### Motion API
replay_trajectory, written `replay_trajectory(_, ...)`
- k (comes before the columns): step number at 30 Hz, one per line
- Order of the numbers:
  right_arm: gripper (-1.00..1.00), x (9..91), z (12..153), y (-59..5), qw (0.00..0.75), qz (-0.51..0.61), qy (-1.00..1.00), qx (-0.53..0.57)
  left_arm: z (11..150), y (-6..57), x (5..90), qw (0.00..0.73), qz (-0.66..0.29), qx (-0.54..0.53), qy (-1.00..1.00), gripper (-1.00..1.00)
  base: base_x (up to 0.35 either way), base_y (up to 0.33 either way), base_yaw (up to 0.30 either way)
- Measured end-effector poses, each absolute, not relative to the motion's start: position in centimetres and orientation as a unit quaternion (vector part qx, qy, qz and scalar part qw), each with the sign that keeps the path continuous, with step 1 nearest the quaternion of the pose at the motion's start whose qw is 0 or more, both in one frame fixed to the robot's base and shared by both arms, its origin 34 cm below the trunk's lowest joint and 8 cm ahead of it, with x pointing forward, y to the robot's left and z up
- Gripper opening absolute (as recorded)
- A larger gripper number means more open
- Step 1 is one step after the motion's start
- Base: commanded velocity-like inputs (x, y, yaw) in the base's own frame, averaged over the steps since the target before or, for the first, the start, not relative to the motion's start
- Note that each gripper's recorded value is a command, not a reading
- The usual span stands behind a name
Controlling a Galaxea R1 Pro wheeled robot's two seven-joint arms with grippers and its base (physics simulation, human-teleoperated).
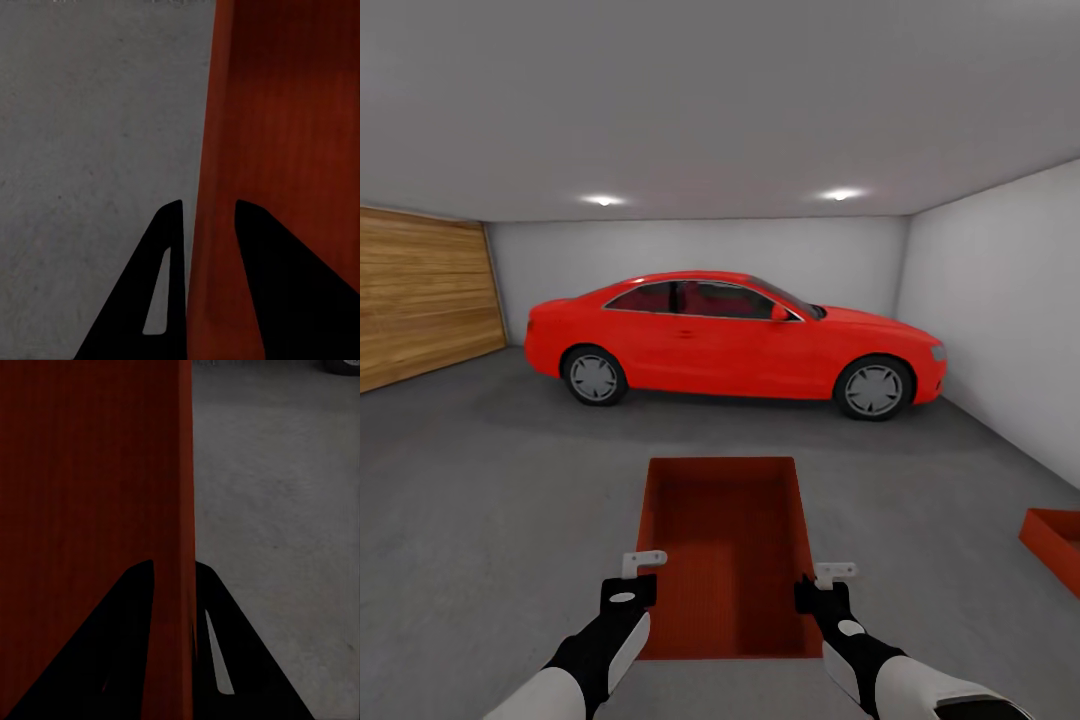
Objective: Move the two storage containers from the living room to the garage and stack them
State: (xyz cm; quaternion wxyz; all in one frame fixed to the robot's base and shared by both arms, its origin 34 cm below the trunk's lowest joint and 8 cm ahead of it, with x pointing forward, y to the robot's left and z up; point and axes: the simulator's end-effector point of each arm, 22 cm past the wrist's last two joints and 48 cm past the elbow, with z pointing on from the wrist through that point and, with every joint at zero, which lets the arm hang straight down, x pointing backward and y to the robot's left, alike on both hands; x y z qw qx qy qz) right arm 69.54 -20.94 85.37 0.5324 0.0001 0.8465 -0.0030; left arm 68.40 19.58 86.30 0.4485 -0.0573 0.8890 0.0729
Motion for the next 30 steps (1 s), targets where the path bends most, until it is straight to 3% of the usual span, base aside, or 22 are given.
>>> replay_trajectory(10, -1.0, 69.55, 85.46, -20.9, 0.533, -0.003, 0.846, 0.0, 86.39, 19.62, 68.43, 0.449, 0.073, -0.058, 0.889, -1.0, 0.321, 0.0, -0.04)
replay_trajectory(30, -1.0, 69.64, 86.08, -20.96, 0.538, -0.003, 0.843, 0.0, 87.0, 19.56, 68.51, 0.454, 0.072, -0.057, 0.886, -1.0, 0.321, 0.041, -0.257)
